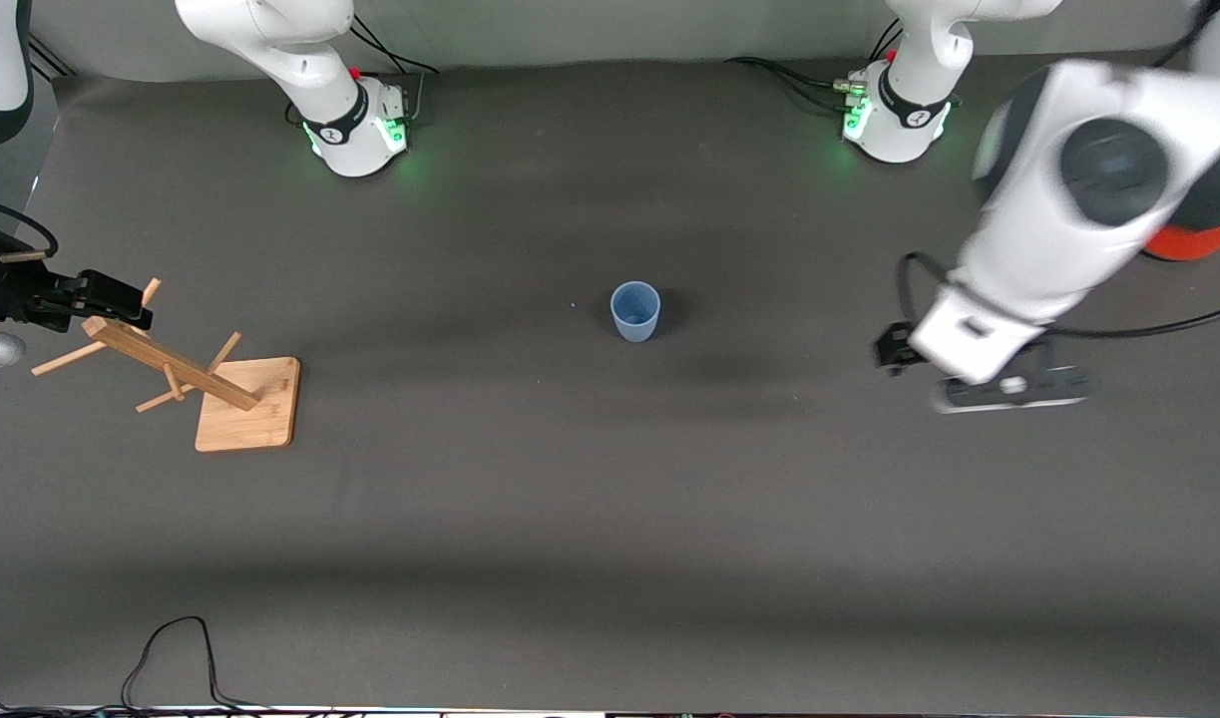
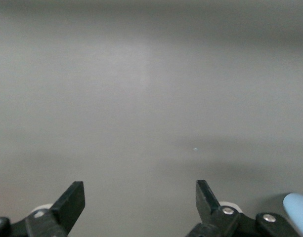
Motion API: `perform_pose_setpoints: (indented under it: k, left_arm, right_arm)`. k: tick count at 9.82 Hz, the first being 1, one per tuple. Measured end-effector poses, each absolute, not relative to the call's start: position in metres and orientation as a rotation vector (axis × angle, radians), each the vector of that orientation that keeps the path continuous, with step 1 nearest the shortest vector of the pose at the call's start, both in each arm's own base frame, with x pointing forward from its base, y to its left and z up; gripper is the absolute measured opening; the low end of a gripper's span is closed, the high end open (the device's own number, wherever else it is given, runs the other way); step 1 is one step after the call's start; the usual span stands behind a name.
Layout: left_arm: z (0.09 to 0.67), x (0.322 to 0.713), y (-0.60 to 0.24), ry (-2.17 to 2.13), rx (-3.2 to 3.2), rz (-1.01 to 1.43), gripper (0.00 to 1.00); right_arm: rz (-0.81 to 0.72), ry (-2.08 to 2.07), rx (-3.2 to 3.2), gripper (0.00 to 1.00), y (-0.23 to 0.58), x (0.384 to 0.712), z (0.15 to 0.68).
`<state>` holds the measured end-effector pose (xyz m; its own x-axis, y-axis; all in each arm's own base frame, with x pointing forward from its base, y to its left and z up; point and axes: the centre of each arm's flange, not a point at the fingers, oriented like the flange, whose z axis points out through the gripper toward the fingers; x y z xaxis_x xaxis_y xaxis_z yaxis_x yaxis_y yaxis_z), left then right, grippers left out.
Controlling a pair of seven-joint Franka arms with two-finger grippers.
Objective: Rotate and upright cup with both arms
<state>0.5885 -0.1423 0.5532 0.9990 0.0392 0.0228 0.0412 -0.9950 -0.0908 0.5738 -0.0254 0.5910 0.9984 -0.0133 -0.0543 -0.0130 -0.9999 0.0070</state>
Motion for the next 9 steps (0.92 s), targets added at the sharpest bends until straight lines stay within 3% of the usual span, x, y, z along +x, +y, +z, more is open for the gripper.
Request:
perform_pose_setpoints:
  k: [4,9]
  left_arm:
    - [0.584,0.544,-0.105,0.038,-3.084,-0.018,1.0]
    - [0.594,0.54,-0.061,0.072,-3.128,0.019,1.0]
  right_arm:
    - [-0.088,-0.021,3.134,1.0,-0.025,0.574,0.59]
    - [-0.09,-0.021,3.134,1.0,-0.025,0.574,0.59]
